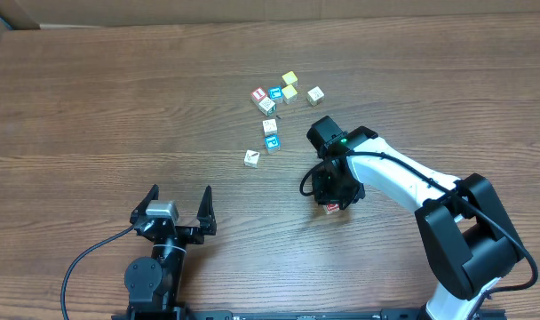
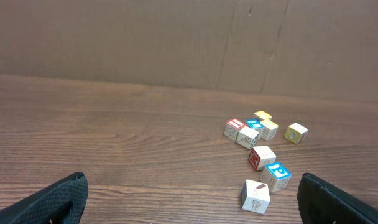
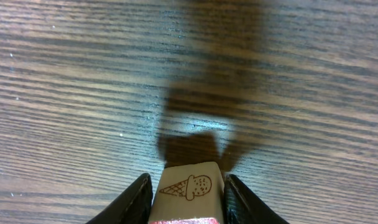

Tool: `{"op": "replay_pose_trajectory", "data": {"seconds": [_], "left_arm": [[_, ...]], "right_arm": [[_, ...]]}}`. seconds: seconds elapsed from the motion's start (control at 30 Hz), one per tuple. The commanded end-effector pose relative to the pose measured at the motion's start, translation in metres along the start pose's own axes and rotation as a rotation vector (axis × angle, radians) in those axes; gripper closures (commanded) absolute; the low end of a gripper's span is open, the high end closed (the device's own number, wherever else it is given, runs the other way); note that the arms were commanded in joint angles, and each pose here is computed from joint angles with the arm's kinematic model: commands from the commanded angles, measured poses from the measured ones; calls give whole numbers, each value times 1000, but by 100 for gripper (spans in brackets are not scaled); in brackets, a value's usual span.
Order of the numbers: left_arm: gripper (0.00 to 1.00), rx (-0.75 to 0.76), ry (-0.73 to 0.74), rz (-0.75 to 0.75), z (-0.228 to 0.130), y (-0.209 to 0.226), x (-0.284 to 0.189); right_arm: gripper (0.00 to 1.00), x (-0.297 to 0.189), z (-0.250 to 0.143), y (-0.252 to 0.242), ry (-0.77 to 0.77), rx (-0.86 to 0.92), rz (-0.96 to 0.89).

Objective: Flip 3 blocks

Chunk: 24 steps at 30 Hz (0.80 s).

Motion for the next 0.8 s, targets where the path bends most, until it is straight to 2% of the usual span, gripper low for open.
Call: {"op": "replay_pose_trajectory", "data": {"seconds": [0.0,0.2,0.37,0.77], "left_arm": [[0,16,0,-6,-1,-1,0],[0,16,0,-6,-1,-1,0],[0,16,0,-6,-1,-1,0],[0,16,0,-6,-1,-1,0]], "right_arm": [[62,0,-1,-1,1,0,-9],[62,0,-1,0,5,53,2],[67,0,0,0,-4,76,4],[67,0,9,3,-64,123,27]]}}
Point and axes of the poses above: each gripper's point midway between its finger pads, its own x axis out along the fingers, its own y axis along the line the jaws close on, z = x × y, the point moved 10 cm from there along -x, back along the fingers, and after that the axes turned 10 degrees about -x, right-handed, at the moved point
